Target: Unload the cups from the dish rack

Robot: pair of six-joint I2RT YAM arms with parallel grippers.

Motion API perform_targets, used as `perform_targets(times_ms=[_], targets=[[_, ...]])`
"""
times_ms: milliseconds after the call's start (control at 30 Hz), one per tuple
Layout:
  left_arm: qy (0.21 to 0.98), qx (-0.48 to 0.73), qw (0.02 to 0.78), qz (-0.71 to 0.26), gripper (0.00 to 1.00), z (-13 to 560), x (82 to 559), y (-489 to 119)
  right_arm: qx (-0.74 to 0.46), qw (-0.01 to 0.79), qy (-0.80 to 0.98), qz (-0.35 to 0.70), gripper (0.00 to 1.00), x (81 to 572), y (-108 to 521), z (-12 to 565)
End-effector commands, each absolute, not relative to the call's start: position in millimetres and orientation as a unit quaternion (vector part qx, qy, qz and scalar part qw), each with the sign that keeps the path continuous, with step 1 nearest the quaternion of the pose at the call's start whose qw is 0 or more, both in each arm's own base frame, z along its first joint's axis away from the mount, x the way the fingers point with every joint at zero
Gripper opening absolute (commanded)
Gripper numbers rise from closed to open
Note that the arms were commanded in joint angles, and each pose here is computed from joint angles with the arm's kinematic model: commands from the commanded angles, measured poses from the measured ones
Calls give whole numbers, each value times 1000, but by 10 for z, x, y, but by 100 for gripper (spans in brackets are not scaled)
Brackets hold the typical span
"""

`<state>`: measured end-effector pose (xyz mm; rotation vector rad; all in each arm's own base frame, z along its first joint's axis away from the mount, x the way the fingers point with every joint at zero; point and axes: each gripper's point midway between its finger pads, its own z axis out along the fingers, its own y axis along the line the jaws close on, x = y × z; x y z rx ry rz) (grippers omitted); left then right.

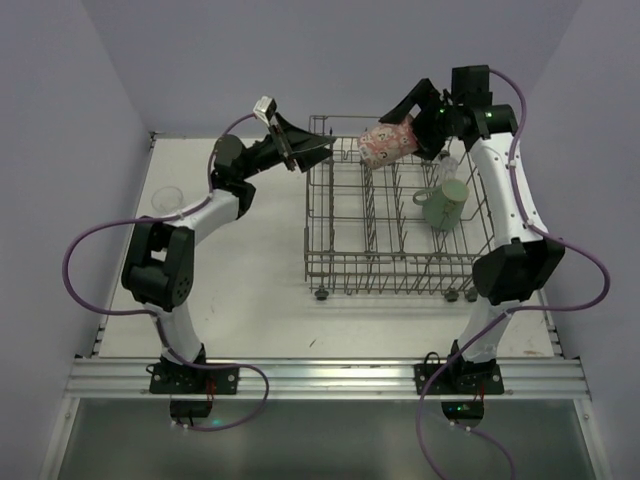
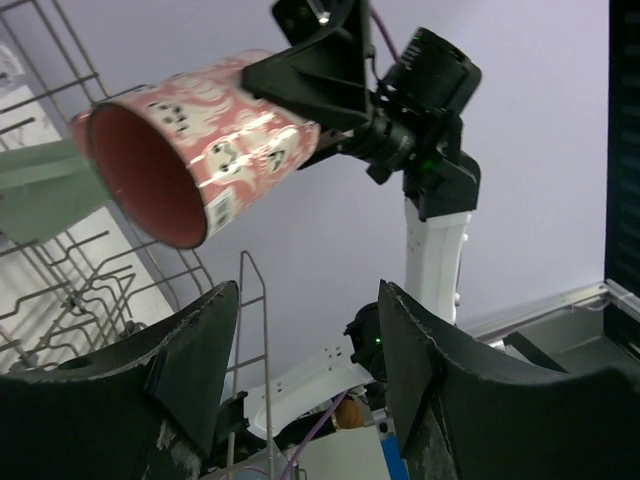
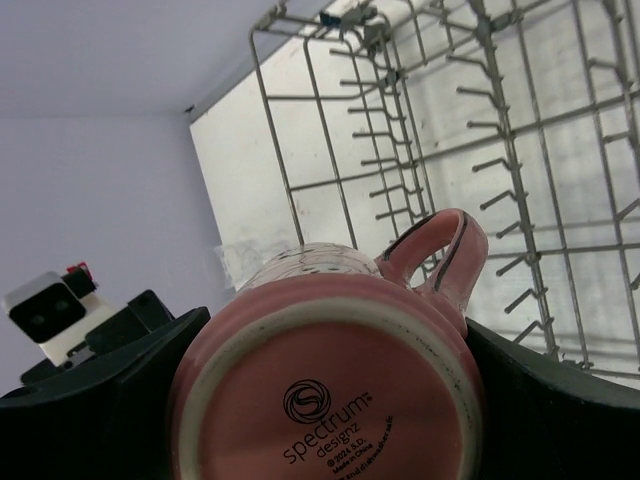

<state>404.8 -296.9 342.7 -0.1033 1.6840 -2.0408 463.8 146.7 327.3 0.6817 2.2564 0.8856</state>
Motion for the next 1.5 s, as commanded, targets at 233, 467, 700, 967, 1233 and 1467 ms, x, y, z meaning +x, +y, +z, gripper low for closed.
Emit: perform_targets(times_ms=[233,467,700,967,1233,1467], targets=[[578,-4,251,-776,62,3720,3935,-3121,193,302,818,449,0,4284,1930,3822],[585,-11,248,-772,61,3662,3939,-3121,185,317,809,459,0,4207,1919,4028],[593,-10,240,-768,61,3629,3933,-3186,176,300,805,480,0,4127,2045,4064],[587,-4,231,-776,61,3721,3918,-3309,153,285,800,505,0,4060,2291,4104],[553,9,220,-804,53,3925,3797,-3395,132,265,795,529,0,4036,2526,4095],[514,-18,201,-834,28,3914,3725,-3296,124,240,791,548,0,3989,2614,4054]])
